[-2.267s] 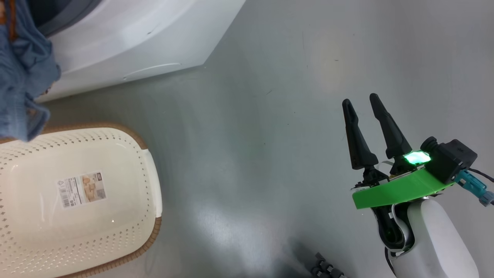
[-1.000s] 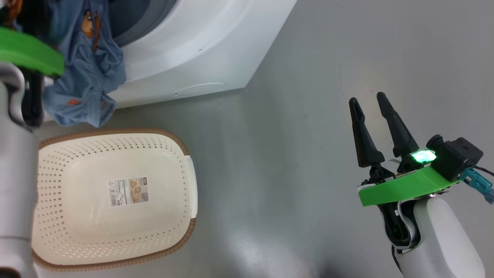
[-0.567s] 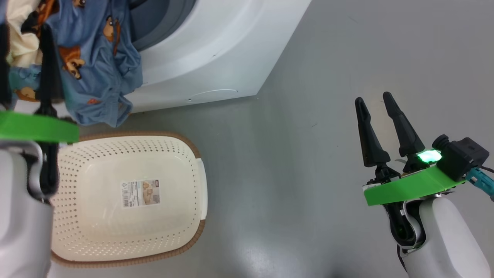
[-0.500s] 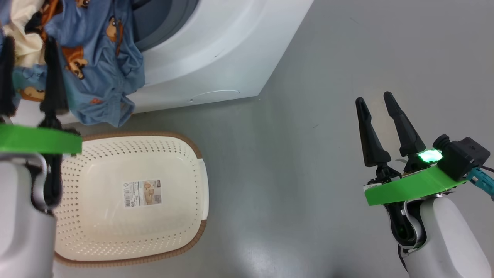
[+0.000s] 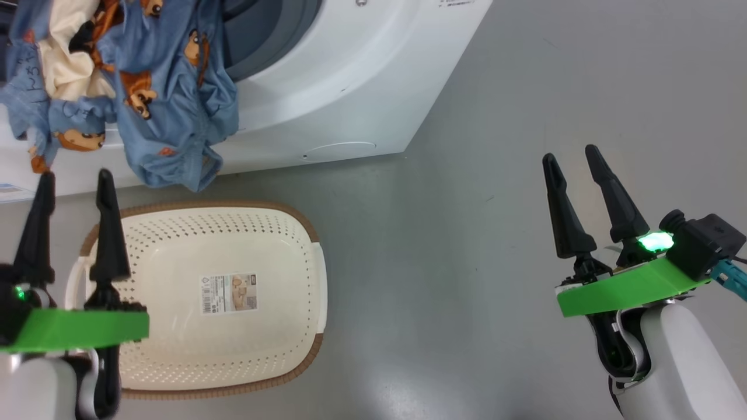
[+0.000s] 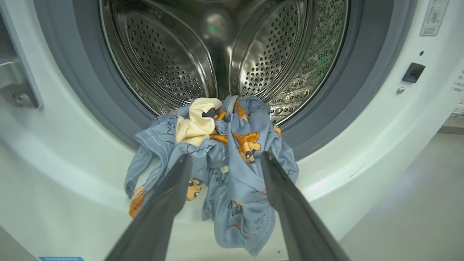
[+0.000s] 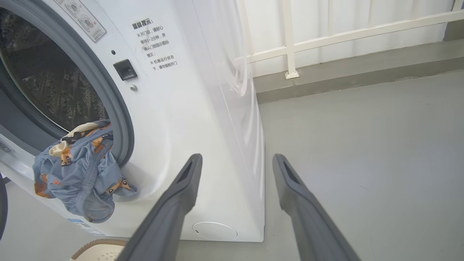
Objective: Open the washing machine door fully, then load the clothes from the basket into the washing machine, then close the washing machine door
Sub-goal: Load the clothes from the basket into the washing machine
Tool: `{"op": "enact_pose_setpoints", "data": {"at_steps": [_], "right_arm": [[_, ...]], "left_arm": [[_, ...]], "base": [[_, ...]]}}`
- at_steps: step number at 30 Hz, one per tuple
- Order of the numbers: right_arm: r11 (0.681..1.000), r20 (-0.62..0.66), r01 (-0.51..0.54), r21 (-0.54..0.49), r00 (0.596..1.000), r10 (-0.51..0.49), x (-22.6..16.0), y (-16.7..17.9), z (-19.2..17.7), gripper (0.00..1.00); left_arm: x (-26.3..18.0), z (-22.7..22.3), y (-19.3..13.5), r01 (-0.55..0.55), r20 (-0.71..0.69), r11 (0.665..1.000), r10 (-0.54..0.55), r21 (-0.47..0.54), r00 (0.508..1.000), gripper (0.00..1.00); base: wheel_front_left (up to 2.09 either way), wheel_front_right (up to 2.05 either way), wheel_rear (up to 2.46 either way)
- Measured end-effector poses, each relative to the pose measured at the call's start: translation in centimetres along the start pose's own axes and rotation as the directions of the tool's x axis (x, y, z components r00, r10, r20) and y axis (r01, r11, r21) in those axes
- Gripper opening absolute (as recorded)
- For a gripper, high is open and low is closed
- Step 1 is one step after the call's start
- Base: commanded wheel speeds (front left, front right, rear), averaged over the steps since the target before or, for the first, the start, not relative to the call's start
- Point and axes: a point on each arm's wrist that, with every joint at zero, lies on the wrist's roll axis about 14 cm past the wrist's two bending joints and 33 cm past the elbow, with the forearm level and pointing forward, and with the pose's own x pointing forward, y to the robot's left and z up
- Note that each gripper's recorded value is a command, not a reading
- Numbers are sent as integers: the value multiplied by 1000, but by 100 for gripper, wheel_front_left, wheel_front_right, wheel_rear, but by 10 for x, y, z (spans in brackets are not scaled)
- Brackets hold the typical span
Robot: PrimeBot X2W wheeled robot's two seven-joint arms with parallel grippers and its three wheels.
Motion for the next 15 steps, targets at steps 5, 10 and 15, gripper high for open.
{"op": "enact_pose_setpoints", "data": {"at_steps": [5,10,15], "right_arm": [[1000,10,-13,-9,1000,13,1,2,4,100],[1000,20,-23,-15,1000,23,1,4,9,100],[1000,17,-14,-15,1000,15,-3,2,8,100]], "left_arm": [[-17,2,3,-24,0,1000,24,2,1000,100],[-32,-4,3,-46,-22,999,45,-20,999,100],[-41,-12,-1,-50,-46,998,48,-45,998,100]], "base": [[0,0,0],[0,0,0],[0,0,0]]}}
